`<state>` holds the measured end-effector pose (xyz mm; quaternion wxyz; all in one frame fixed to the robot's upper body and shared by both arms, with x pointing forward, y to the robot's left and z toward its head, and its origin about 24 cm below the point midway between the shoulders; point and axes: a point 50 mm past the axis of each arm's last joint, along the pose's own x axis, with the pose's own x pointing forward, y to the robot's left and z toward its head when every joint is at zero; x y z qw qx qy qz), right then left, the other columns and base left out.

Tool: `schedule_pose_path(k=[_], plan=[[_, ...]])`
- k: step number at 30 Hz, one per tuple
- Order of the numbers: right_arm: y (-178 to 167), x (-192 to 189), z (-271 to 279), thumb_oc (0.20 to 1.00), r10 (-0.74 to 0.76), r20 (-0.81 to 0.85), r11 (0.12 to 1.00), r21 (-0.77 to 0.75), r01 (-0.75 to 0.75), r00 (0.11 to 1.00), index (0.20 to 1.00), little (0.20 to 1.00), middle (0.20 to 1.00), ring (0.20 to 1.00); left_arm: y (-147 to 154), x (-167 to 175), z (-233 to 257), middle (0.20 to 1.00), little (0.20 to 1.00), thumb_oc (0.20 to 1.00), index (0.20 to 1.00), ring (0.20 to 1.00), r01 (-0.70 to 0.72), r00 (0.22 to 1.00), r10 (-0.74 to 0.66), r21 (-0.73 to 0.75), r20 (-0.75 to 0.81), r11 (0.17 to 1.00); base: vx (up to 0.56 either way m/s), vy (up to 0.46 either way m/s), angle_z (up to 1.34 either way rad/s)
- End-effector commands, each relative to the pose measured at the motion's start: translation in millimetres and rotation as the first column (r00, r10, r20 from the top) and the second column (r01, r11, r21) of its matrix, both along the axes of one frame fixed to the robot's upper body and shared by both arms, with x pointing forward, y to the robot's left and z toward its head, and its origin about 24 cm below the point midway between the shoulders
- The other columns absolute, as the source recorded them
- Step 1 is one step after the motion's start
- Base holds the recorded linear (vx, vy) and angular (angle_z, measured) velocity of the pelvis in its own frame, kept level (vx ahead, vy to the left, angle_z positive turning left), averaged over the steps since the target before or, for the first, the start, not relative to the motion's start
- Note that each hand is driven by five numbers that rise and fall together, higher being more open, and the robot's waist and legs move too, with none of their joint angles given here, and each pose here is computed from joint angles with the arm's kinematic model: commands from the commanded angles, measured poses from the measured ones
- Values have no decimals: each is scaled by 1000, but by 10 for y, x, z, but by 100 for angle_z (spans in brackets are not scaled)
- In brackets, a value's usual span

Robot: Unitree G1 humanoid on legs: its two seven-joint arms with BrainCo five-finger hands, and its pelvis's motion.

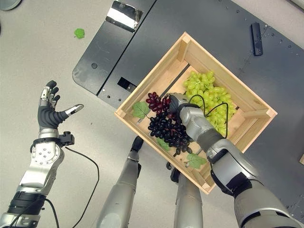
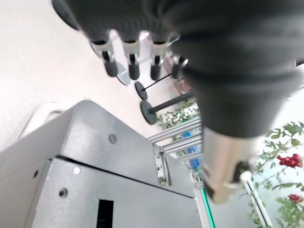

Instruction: Pick up the fruits from the basket on one side to the basket on the other side

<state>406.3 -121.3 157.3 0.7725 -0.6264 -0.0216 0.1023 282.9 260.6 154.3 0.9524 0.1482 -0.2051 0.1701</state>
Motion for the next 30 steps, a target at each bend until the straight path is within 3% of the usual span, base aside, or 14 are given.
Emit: schedule_pose_path(k=[1, 10, 13, 14, 15, 17, 18, 19, 23, 24, 26, 27, 28, 30], plan=[[-237, -40, -216, 200, -47, -85, 995, -89, 40, 995, 200, 200, 200, 200, 5, -79, 259, 1000, 1000, 1000, 1000, 1000, 7, 991, -8, 8, 131, 1000, 0, 0, 0], [-315, -107, -203, 200, -3, -90, 998, -55, -2, 996, 200, 200, 200, 200, -18, -76, 263, 1000, 1000, 1000, 1000, 1000, 25, 990, -27, 15, 136, 1000, 0, 0, 0], [14, -158, -196, 200, 154, -187, 953, 287, -97, 970, 200, 200, 200, 200, -50, -39, 300, 1000, 1000, 1000, 1000, 1000, 60, 988, -62, 20, 142, 998, 0, 0, 0], [11, -158, -195, 200, 154, -187, 953, 289, -96, 970, 200, 200, 200, 200, -50, -38, 301, 1000, 1000, 1000, 1000, 1000, 61, 988, -63, 20, 142, 998, 0, 0, 0], [110, -262, -109, 200, 318, -218, 860, 476, -184, 923, 200, 200, 200, 200, -35, -33, 335, 1000, 1000, 1000, 1000, 1000, 77, 986, -84, 56, 141, 995, 0, 0, 0], [77, -302, -143, 200, 360, -239, 811, 558, -176, 902, 200, 200, 200, 200, -59, -29, 332, 1000, 1000, 1000, 1000, 1000, 98, 985, -106, 65, 137, 993, 0, 0, 0], [57, -402, -163, 200, 466, -240, 635, 761, -133, 852, 200, 200, 200, 200, -103, -31, 345, 1000, 1000, 1000, 1000, 1000, 135, 979, -146, 82, 141, 987, 0, 0, 0], [52, -404, -164, 200, 465, -240, 634, 762, -132, 852, 200, 200, 200, 200, -106, -30, 344, 1000, 1000, 1000, 1000, 1000, 136, 979, -147, 82, 141, 987, 12, -21, 4], [28, -596, -184, 200, 594, -180, 386, 919, -82, 784, 200, 200, 200, 200, -107, 1, 398, 1000, 1000, 1000, 1000, 1000, 146, 974, -161, 101, 161, 984, 5, -11, 1], [27, -700, -225, 200, 642, -148, 279, 959, -50, 752, 200, 200, 200, 200, -89, -2, 407, 1000, 1000, 1000, 1000, 1000, 144, 973, -160, 106, 167, 984, 16, -41, 6], [24, -756, -275, 200, 659, -143, 239, 971, -25, 739, 200, 200, 200, 200, -82, -1, 398, 1000, 1000, 1000, 1000, 1000, 141, 974, -157, 103, 165, 985, 17, -10, 8], [31, -844, -311, 200, 684, -84, 100, 995, 22, 725, 200, 200, 200, 200, -77, 8, 345, 1000, 1000, 1000, 1000, 1000, 139, 976, -150, 79, 156, 987, 18, 7, 7], [28, -846, -313, 200, 683, -85, 99, 995, 23, 725, 200, 200, 200, 200, -79, 8, 343, 1000, 1000, 1000, 1000, 1000, 140, 976, -151, 79, 156, 987, 12, 13, 3], [7, -908, -364, 200, 666, -27, -27, 998, 60, 745, 200, 200, 200, 200, -56, 9, 290, 1000, 1000, 1000, 1000, 1000, 126, 980, -133, 55, 148, 990, 0, 0, 0]])
